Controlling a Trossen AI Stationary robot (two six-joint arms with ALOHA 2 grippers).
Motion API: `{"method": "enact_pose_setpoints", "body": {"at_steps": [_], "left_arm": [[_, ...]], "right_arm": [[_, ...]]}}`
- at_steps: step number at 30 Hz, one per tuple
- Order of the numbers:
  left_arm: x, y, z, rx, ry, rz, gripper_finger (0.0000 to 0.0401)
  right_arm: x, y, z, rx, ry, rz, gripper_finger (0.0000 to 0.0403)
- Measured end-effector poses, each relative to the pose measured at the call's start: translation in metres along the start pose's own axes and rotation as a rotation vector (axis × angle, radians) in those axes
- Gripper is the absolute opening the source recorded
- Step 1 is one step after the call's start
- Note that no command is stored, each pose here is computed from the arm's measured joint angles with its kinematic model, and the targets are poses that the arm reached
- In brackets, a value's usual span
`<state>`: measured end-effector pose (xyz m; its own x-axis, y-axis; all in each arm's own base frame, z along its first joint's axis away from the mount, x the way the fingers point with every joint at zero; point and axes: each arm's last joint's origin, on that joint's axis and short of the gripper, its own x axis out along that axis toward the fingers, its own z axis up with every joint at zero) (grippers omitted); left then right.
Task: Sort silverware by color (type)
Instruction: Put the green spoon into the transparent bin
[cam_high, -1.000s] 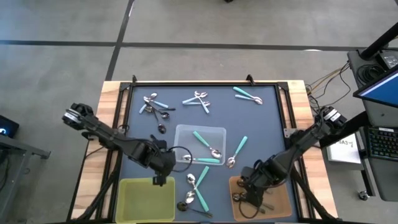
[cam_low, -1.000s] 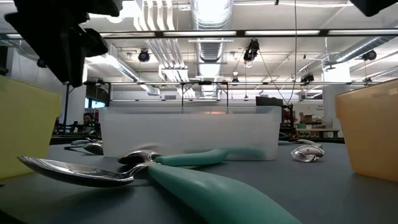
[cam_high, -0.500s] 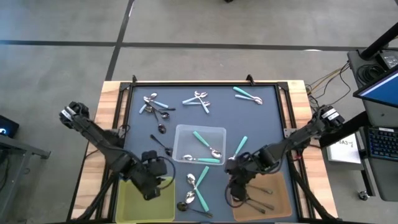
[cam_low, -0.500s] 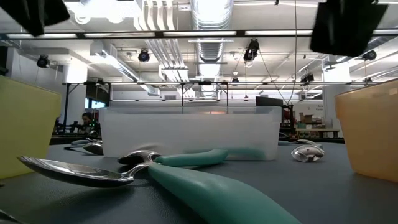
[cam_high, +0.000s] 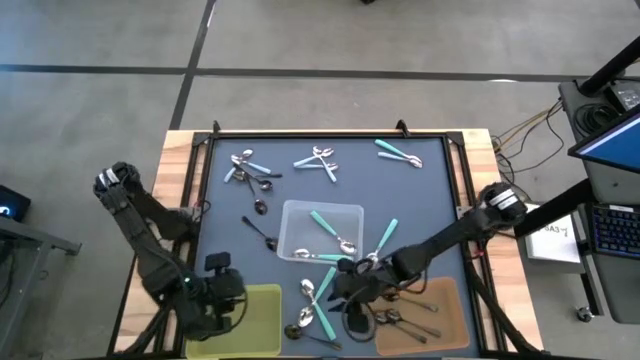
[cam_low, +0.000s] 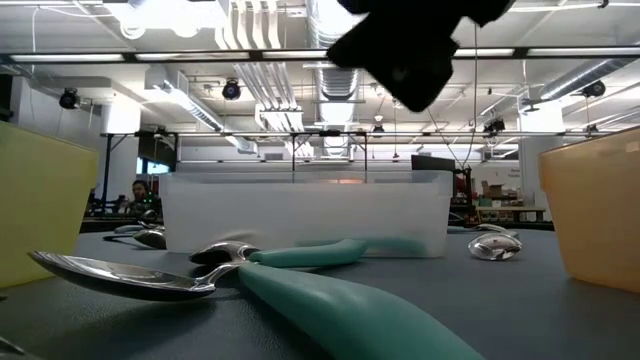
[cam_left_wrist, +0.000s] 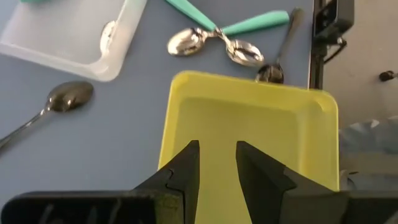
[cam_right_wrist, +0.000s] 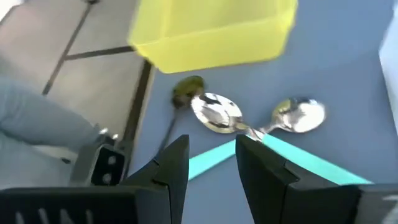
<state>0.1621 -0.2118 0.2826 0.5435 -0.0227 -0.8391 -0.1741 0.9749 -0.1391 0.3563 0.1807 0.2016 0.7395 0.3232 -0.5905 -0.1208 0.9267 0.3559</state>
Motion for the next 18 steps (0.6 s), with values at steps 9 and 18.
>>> {"method": "enact_pose_setpoints", "body": {"at_steps": [9, 18], "left_arm": [[-0.014, -0.001, -0.023, 0.088, -0.024, 0.045, 0.0087], [-0.021, -0.001, -0.033, 0.135, -0.027, 0.053, 0.0087]], "right_arm": [[0.029, 0.001, 0.013, -0.261, 0.198, -0.090, 0.0120], [0.060, -0.002, 0.020, -0.584, 0.329, -0.093, 0.0118]]}}
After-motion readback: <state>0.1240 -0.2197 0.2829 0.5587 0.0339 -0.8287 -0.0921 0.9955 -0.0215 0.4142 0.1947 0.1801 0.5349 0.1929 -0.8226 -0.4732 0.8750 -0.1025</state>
